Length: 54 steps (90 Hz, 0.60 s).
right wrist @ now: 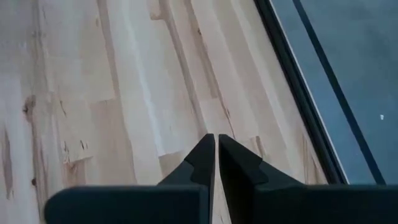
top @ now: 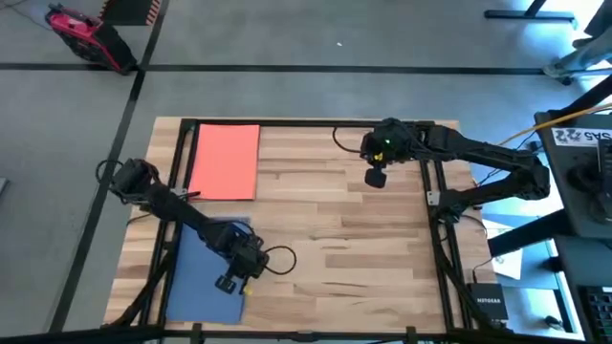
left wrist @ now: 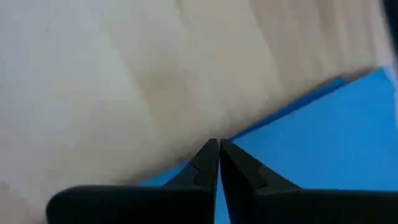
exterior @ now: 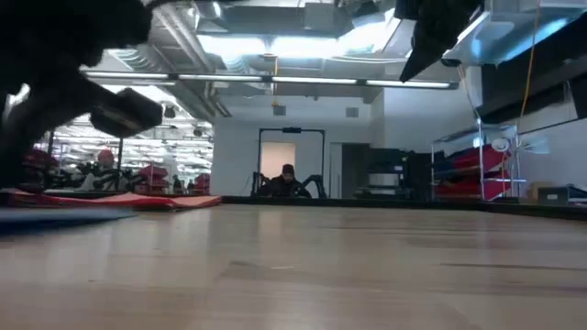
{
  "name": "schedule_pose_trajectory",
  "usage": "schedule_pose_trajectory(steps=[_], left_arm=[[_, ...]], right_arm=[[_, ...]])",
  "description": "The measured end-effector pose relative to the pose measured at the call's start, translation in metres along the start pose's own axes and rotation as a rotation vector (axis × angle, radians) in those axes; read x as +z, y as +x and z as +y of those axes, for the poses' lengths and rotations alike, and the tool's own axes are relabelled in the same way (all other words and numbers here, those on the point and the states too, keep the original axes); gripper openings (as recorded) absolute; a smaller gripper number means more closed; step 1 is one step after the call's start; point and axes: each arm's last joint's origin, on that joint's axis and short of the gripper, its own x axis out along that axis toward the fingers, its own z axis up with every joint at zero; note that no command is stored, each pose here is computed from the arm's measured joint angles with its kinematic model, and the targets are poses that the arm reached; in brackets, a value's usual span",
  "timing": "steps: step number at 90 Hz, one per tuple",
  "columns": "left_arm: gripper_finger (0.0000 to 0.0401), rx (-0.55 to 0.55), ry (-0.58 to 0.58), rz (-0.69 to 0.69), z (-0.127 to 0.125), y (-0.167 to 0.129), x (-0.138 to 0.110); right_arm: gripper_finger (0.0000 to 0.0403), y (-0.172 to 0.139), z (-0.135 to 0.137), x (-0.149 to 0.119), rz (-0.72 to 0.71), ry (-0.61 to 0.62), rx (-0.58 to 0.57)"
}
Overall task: Organize paper
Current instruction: Stack the blue colored paper on top of the blue colored paper, then move the orange colored paper on the top right of the table
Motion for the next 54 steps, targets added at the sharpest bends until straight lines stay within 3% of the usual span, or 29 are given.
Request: schedule_pose_trajectory(steps=[16, 27, 45, 54], left_arm=[[0.0, -0.004, -0.081, -0.009, -0.005, -0.001, 0.002], [0.0, 0.016, -0.207, -0.036, -0.003, -0.008, 0.003], [0.0, 0.229, -0.471, -0.266, 0.026, -0.068, -0.003], [0.0, 0.286, -0.601, -0.452, 0.049, -0.101, -0.013]], right_arm=[[0.001, 0.0, 0.0, 0.002, -0.019, 0.0, -0.002], [0.001, 0.0, 0.0, 0.002, -0.024, -0.001, -0.003], [0.0006, -0.001, 0.001, 0.004, -0.049, -0.001, 0.057], [0.0002, -0.002, 0.003, 0.008, -0.101, -0.02, 0.121]])
